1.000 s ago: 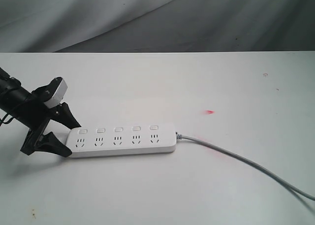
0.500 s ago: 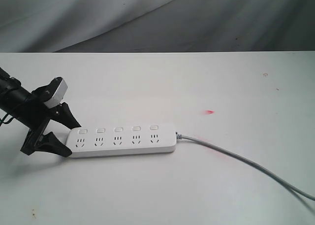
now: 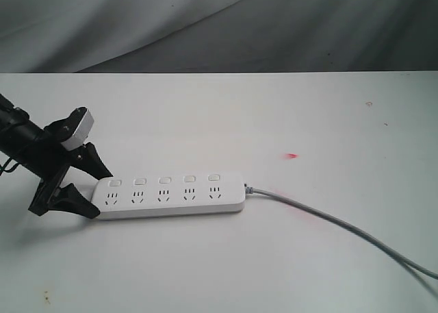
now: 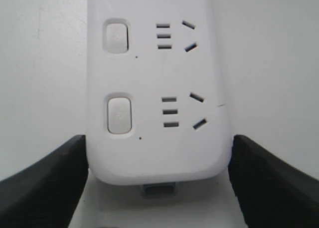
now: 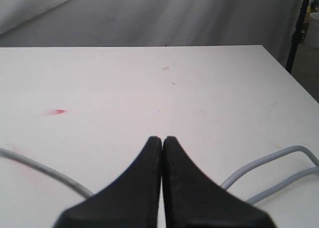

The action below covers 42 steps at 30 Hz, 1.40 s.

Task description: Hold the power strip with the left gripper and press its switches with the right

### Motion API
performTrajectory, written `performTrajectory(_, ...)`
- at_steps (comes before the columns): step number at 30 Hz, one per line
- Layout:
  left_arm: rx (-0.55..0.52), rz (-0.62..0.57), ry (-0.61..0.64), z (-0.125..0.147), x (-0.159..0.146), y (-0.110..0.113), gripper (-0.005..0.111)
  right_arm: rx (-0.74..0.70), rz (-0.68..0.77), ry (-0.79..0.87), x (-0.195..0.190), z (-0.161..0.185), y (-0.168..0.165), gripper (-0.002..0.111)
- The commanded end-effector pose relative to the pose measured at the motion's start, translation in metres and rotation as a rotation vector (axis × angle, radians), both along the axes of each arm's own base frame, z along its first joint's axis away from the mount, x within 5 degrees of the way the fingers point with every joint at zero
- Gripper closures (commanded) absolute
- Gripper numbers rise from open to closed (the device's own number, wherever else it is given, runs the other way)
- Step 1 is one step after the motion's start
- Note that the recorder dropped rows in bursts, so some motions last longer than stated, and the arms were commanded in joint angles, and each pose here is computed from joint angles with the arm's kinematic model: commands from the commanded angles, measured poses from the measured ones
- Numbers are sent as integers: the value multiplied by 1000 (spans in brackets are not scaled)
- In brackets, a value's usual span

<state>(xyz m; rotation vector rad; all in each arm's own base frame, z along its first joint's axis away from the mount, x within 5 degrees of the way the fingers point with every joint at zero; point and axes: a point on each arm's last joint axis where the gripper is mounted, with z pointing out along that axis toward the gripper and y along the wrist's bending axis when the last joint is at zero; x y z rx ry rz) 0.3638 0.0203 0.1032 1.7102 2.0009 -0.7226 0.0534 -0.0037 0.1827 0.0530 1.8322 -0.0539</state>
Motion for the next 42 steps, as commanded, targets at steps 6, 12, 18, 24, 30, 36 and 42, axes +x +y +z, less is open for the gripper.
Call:
performTrajectory(6, -3, -6, -9, 3, 1, -1, 70, -4, -7, -12, 0, 0, 0, 108)
performTrajectory(12, -23, 15, -7, 1, 2, -3, 70, -4, -7, -12, 0, 0, 0, 108)
performTrajectory(18, -22, 10, -3, 0, 2, -2, 70, -4, -7, -12, 0, 0, 0, 108)
performTrajectory(24, -22, 13, -3, 0, 2, -2, 43, -4, -7, -12, 0, 0, 0, 108)
performTrajectory(30, -22, 60, 17, 4, 3, -3, 20, -4, -7, -12, 0, 0, 0, 108)
performTrajectory(36, -12, 116, -32, 38, 3, -3, 22, -4, -7, -12, 0, 0, 0, 108)
performTrajectory(42, 22, 149, -241, 108, -4, -4, 42, -4, -7, -12, 0, 0, 0, 108)
